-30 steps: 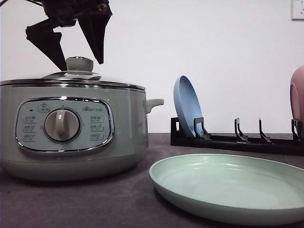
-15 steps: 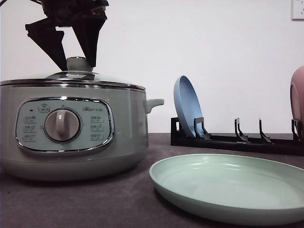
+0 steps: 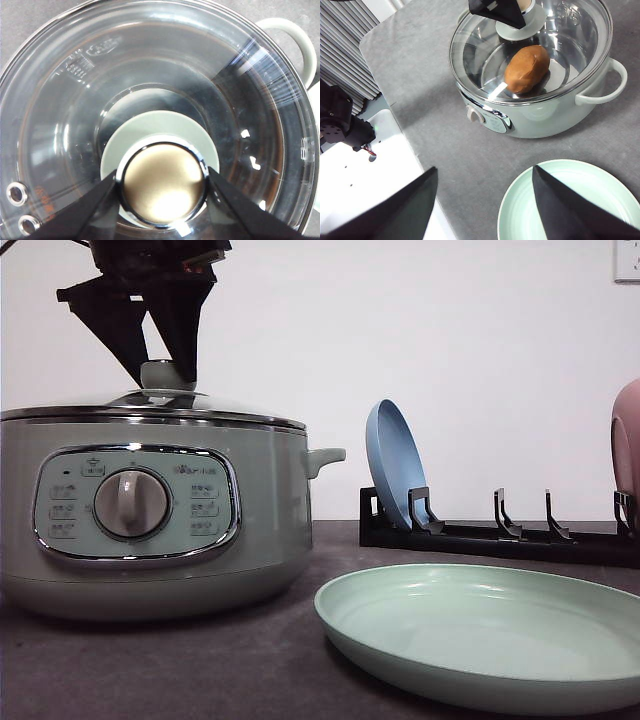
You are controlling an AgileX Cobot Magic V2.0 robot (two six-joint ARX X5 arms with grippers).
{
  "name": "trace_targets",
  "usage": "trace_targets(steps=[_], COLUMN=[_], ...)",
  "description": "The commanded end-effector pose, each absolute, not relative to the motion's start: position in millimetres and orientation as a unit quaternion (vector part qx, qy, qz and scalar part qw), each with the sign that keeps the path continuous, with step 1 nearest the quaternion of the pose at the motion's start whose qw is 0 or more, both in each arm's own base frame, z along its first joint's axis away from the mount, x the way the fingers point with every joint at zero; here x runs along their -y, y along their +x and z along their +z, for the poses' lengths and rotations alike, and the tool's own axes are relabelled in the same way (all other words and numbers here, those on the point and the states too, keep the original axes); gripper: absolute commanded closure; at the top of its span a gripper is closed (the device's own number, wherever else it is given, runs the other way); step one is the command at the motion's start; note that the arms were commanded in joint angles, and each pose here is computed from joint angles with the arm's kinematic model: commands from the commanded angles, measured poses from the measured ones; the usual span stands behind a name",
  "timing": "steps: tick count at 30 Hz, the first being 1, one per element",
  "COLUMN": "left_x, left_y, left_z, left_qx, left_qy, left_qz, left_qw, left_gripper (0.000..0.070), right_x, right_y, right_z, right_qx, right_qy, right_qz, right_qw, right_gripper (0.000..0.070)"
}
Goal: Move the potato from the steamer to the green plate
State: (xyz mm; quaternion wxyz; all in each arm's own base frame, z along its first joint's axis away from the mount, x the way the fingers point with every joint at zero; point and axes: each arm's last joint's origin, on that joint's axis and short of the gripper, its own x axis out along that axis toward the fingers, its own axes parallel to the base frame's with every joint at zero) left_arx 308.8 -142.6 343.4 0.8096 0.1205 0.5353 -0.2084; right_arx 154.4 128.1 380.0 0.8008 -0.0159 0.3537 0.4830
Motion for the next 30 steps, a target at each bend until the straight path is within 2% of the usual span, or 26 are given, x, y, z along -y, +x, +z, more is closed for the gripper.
trace_targets(steps=[1, 4, 11, 18, 30], left_x=[145.9, 145.6, 144.7, 134.7, 92.8], left_y=[311.3, 310.6, 310.1, 300.8, 270.4], left_z=[344.7, 344.4, 346.7, 369.0, 410.9], left_qx=[-0.536, -0.540, -0.534, -0.490, -0.436], left_qy=[0.122, 0.123, 0.122, 0.109, 0.081], left_qz=[-0.210, -0.209, -0.210, -0.209, -0.173], left_qw=[0.808, 0.806, 0.810, 0.839, 0.879], left_gripper=[0.0612, 0.0700, 0.0699, 0.0699, 0.0699], right_x=[-130.3, -130.4, -130.8, -130.7, -130.7], right_y=[155.2, 155.3, 155.8, 155.7, 155.8], right_z=[383.6, 383.8, 384.5, 384.4, 384.5], right_qx=[-0.346, -0.344, -0.341, -0.342, -0.342], right_qy=[-0.022, -0.021, -0.019, -0.019, -0.018], right_qz=[0.488, 0.488, 0.489, 0.488, 0.488], right_qw=[0.801, 0.802, 0.803, 0.803, 0.803], right_gripper=[0.0325, 0.0325, 0.0325, 0.0325, 0.0325])
